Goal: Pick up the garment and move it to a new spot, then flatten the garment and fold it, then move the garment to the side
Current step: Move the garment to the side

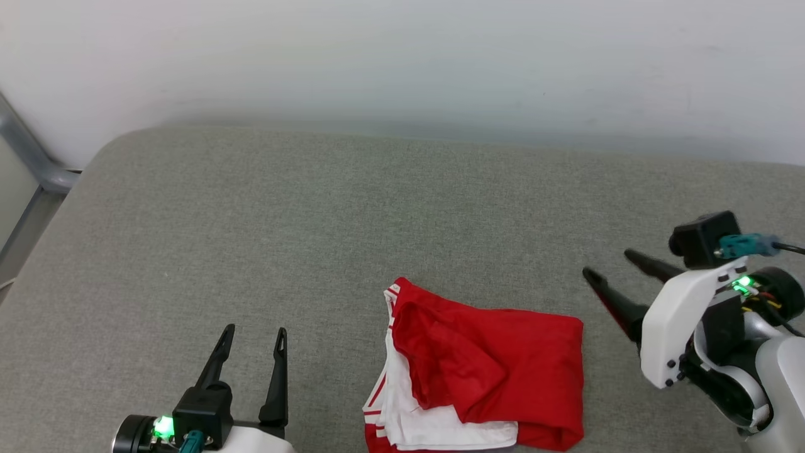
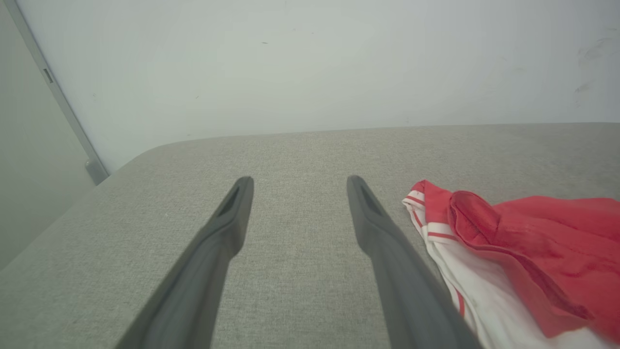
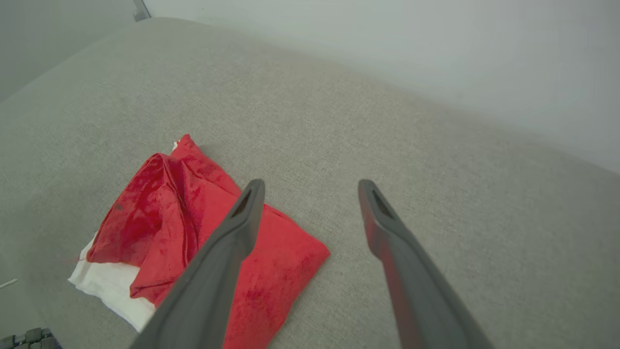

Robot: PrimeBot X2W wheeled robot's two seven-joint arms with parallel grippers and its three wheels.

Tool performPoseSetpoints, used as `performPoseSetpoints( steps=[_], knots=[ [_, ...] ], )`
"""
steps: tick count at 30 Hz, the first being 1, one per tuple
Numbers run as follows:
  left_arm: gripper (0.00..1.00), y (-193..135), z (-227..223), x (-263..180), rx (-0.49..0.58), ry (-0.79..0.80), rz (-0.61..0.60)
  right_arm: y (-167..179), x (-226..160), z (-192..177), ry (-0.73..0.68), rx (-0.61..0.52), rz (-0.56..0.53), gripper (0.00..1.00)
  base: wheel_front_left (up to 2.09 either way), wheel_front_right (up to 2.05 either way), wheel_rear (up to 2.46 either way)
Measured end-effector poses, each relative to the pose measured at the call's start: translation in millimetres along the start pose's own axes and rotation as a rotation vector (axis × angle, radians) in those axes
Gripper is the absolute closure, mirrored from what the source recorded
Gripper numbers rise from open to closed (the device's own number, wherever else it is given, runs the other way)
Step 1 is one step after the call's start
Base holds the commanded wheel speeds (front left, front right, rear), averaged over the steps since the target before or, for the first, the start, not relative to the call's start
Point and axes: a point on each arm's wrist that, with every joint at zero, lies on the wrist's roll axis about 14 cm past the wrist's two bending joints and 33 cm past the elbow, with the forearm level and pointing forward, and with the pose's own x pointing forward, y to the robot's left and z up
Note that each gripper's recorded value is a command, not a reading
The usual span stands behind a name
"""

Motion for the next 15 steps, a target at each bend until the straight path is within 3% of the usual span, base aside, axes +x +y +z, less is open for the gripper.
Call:
performPoseSetpoints(
  steps=[8,15],
  knots=[
    [0.00,-3,-4,8,-0.005,0.012,-0.007,18,7,-72,0.361,0.080,0.109,0.00,0.00,0.00,0.00],
    [0.00,0,-10,16,-0.010,0.028,0.005,25,14,-119,0.507,0.149,0.138,0.00,0.00,0.00,0.00]
  ],
)
